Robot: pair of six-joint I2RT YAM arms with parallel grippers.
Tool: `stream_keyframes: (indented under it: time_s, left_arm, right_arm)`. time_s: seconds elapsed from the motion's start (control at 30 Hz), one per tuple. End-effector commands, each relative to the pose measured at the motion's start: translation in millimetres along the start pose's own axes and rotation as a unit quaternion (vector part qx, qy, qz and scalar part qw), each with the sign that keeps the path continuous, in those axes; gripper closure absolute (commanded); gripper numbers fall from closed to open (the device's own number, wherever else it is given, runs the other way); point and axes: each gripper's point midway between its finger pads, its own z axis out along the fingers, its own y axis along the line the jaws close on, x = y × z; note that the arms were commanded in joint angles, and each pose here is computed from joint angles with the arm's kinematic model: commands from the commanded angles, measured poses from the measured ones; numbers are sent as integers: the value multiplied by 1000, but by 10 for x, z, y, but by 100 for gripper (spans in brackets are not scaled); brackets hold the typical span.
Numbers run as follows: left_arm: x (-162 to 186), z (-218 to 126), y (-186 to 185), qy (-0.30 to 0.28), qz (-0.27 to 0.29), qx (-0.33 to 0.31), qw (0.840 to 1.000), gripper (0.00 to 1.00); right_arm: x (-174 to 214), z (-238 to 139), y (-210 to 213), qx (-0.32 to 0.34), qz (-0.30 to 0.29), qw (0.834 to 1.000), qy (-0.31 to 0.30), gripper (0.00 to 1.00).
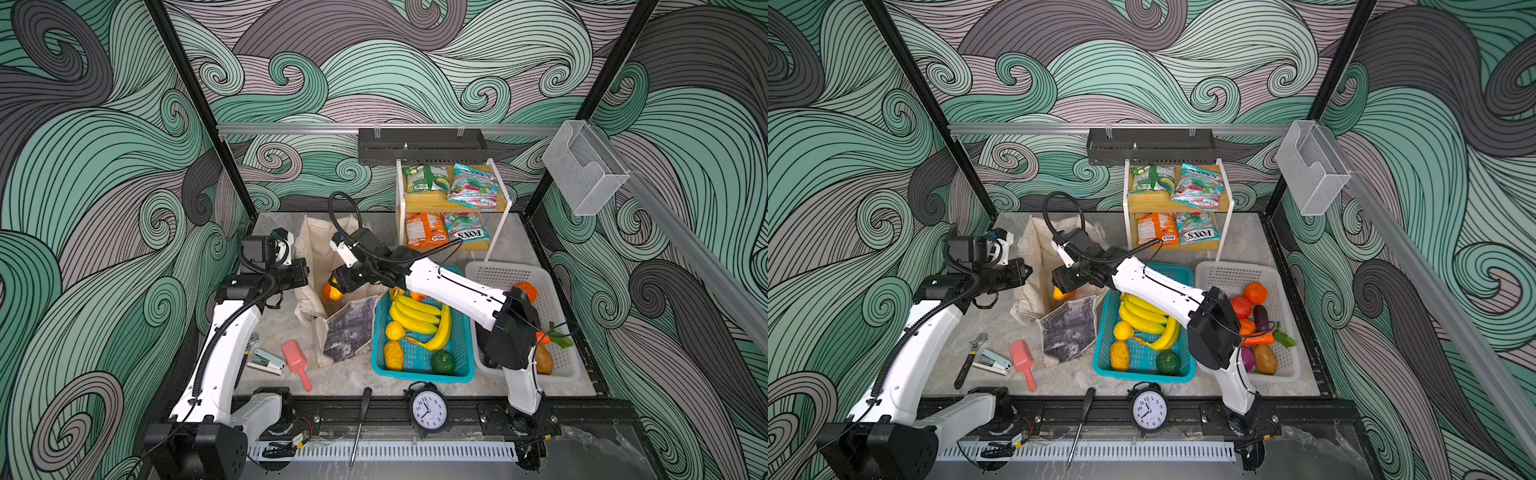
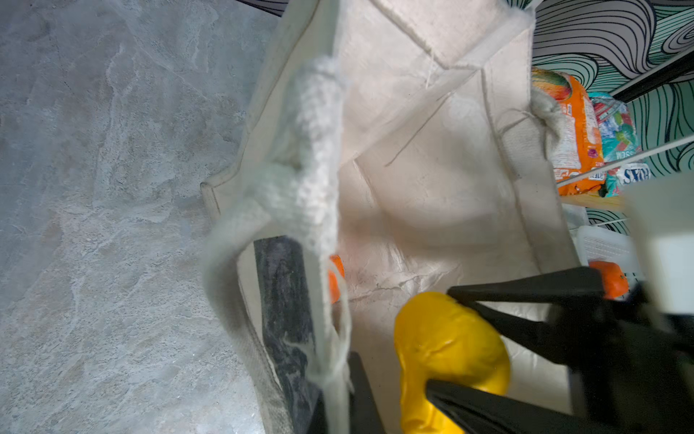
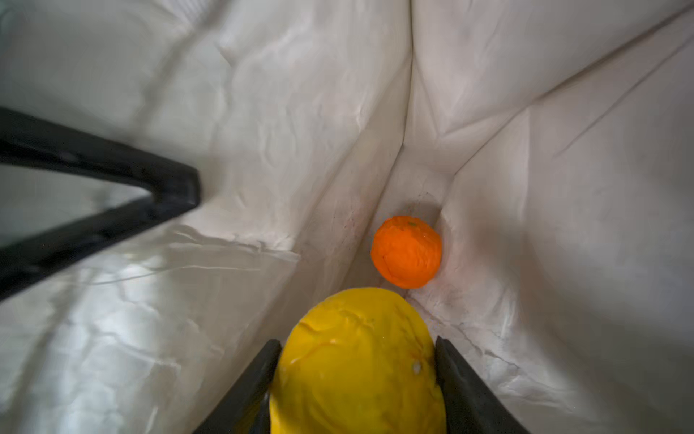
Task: Place the food into the grocery bag and tie it
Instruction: 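Lift the yellow pear with the right gripper over the tote bag, then lower the pear into the tote and open the right gripper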
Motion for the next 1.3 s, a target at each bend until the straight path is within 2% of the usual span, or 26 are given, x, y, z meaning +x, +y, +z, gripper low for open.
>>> stream_keyframes:
  time_s: [0.0, 0.23, 0.5, 0.77, 1.03, 1.17, 1.27]
  left_arm:
    - [-6, -11, -31, -1, 11, 3, 1000, 100]
    - [-3, -8, -35, -1, 11, 5, 1000, 100]
    - [16, 29, -43, 6, 7, 10, 1000, 100]
    - [15, 34, -22, 6, 7, 5, 1000, 100]
    - [18, 35, -24, 6, 6, 6, 1000, 100]
    - [15, 31, -18, 5, 6, 4, 1000, 100]
    - [13, 27, -18, 4, 6, 3, 1000, 100]
  right_arm:
    - [70, 128, 88, -24, 20, 999, 21, 40]
    - [181, 568, -174, 35, 34, 999, 22, 41]
    - [245, 932, -181, 42, 42, 998, 15, 41]
    - [490, 1413, -458, 105, 66, 992, 26, 41]
    - [730, 1599, -566, 119, 72, 989, 53, 30]
    - [742, 1584, -580, 122, 73, 988, 53, 29]
    - [679, 1509, -548, 120, 73, 989, 49, 18]
